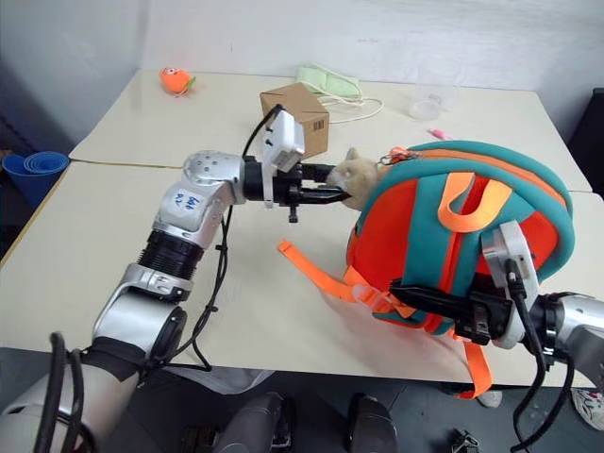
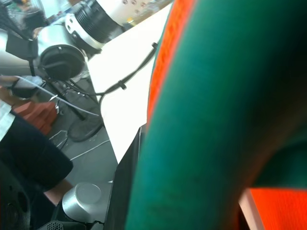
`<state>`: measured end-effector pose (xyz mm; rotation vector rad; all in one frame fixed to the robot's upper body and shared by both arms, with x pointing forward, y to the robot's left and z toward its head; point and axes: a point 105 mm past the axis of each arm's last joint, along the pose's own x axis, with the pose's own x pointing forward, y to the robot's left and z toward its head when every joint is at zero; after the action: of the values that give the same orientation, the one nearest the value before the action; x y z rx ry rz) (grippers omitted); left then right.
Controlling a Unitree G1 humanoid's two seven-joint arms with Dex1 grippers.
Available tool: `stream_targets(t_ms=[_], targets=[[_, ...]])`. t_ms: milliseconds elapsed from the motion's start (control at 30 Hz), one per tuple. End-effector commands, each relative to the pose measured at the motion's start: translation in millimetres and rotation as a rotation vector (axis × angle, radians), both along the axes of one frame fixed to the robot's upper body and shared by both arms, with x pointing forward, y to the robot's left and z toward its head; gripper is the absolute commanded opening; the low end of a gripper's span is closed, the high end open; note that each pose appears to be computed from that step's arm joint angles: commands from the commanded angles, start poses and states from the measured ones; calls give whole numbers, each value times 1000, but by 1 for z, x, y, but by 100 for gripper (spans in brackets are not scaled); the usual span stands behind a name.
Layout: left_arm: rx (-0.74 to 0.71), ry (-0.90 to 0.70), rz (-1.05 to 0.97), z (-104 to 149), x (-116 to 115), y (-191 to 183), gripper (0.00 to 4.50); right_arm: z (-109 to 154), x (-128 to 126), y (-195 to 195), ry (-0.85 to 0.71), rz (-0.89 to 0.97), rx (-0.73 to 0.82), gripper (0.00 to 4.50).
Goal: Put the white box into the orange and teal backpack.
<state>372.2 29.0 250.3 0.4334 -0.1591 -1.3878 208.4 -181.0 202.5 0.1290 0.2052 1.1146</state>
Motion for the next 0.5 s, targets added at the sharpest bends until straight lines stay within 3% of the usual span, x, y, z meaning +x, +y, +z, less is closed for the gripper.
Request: stream_targets(t_ms=[33, 133, 200, 367, 467, 500], targets=[[186, -88, 80, -22, 10, 34, 93, 8, 3, -8, -97, -76, -16, 0], [381, -227, 59, -50, 9, 47, 93, 1, 9, -15, -104, -125, -38, 0], [450, -317, 3, -67, 3, 36, 93, -1, 9, -17, -96, -126, -32, 0], [407, -380, -72, -99, -10, -26, 93, -6, 20, -27, -101, -190, -21, 0], [328, -307, -8, -98, -5, -35, 93, -14, 34, -39, -98, -272, -46, 0], [294, -259, 11, -94, -3, -31, 126, -16, 37, -44, -83, -289, -57, 0]])
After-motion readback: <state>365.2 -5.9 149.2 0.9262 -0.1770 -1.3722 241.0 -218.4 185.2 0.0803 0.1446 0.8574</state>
